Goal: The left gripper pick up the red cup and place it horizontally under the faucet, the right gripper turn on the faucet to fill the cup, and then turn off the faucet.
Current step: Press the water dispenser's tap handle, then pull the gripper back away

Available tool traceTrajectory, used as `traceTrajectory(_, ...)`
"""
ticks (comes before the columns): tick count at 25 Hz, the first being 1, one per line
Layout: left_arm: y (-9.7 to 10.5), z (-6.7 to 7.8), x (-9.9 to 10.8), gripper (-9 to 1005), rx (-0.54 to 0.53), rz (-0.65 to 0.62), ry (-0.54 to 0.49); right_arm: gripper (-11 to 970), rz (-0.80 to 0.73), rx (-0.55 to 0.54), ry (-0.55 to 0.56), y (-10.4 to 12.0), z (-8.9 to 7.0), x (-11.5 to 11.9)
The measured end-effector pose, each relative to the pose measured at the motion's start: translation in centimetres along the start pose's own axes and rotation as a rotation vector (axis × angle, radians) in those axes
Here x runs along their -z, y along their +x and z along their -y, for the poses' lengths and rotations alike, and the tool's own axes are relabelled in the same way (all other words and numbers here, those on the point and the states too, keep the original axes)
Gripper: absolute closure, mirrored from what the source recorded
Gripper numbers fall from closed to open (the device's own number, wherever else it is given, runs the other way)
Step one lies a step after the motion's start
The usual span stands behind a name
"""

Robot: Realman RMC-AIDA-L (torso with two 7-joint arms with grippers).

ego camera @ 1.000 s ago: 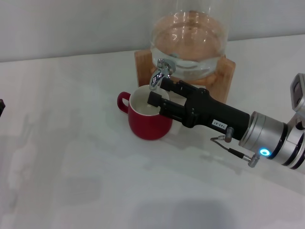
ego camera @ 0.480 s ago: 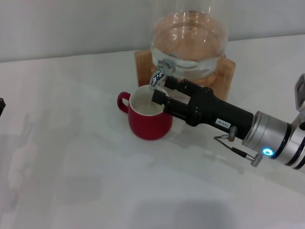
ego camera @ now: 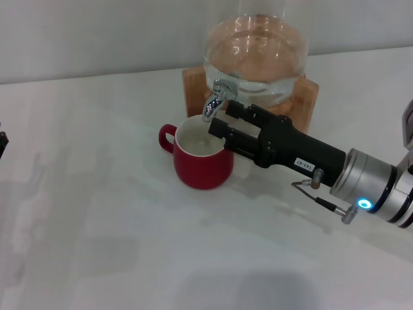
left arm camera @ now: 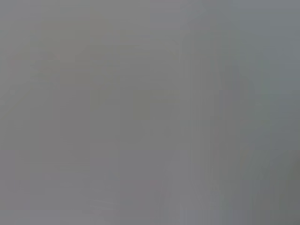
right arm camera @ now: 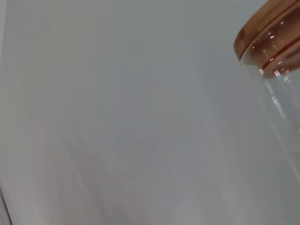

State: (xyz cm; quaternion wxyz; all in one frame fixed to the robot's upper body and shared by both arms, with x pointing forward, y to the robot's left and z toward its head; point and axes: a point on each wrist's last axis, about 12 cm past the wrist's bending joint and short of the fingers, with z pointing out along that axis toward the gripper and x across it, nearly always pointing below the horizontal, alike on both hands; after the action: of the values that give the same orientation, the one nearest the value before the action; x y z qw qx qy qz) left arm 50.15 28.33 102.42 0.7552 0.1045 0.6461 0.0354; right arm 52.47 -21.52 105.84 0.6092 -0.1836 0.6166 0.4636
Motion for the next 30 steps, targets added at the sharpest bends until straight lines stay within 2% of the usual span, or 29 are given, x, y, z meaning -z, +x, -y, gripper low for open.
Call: traceTrajectory(30, 0.0, 0.0, -0.1, 114, -0.001, 0.001, 0.003, 238, 0.006, 0.018, 0.039, -0.2, 0.6, 1.1)
